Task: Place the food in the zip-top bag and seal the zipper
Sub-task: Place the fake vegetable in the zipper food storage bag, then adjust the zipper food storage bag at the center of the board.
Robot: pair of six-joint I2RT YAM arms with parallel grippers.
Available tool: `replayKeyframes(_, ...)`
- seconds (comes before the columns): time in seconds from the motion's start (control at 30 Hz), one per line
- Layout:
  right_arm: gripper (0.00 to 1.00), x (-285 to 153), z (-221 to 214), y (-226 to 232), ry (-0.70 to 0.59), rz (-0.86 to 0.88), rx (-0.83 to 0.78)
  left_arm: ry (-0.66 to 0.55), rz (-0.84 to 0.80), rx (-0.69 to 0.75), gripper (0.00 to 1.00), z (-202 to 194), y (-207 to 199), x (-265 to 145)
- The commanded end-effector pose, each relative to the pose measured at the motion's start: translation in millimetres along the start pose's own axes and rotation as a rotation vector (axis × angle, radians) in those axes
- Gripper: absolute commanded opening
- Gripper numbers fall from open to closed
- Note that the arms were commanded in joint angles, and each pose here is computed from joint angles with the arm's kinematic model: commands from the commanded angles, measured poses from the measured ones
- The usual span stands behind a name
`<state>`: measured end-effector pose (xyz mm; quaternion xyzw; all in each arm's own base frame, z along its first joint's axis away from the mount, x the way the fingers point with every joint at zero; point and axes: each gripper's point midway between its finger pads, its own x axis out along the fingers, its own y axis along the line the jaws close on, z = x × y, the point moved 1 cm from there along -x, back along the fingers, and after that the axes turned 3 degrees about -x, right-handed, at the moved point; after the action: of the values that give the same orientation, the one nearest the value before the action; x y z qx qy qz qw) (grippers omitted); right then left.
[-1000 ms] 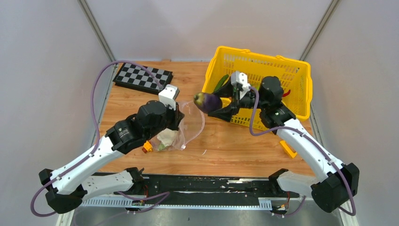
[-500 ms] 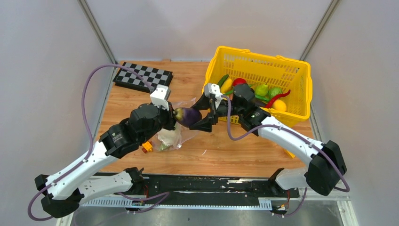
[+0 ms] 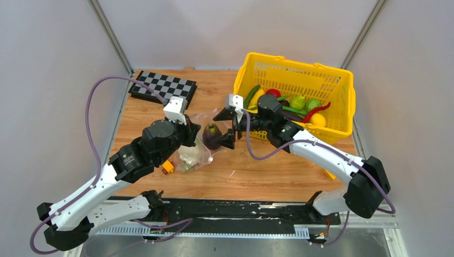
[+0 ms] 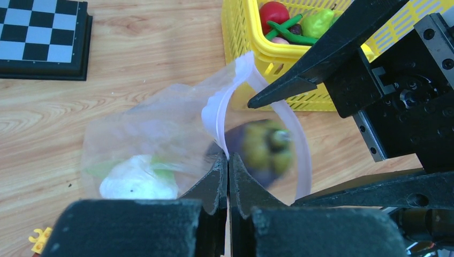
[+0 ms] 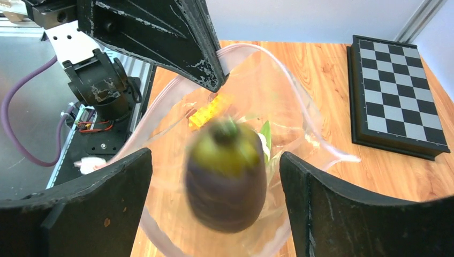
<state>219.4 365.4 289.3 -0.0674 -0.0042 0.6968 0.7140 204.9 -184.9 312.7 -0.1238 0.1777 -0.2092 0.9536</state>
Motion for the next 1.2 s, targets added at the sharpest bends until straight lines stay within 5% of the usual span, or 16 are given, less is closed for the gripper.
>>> replayKeyframes(0.0,0.89,0,18,-8,-0.014,-0.031,-0.047,-0.062,-0.033,-0.045,0.00,18,-10,-1)
replayKeyframes(0.4,0.54,-12,33,3,-0.007,-0.012,-0.052,-0.054,0.004,-0.021,0.00,19,-4,-2)
replayKeyframes(0.53,0.69,-18,32,15,0.034,0.035,-0.032,-0.049,0.004,-0.020,0.00,18,-4,-1)
replayKeyframes(0.73,0.61,-4,-8,32,0.222,0.136,0.068,-0.050,-0.025,-0.009,0.00,19,-9,0)
replayKeyframes(1.0,0.62,7,-74,23,0.497,0.047,-0.016,-0.014,-0.053,0.000,0.00,11,-16,4)
replayKeyframes(1.17,0.71,4,-96,18,0.569,0.052,-0.065,-0.027,-0.053,-0.010,0.00,14,-14,1)
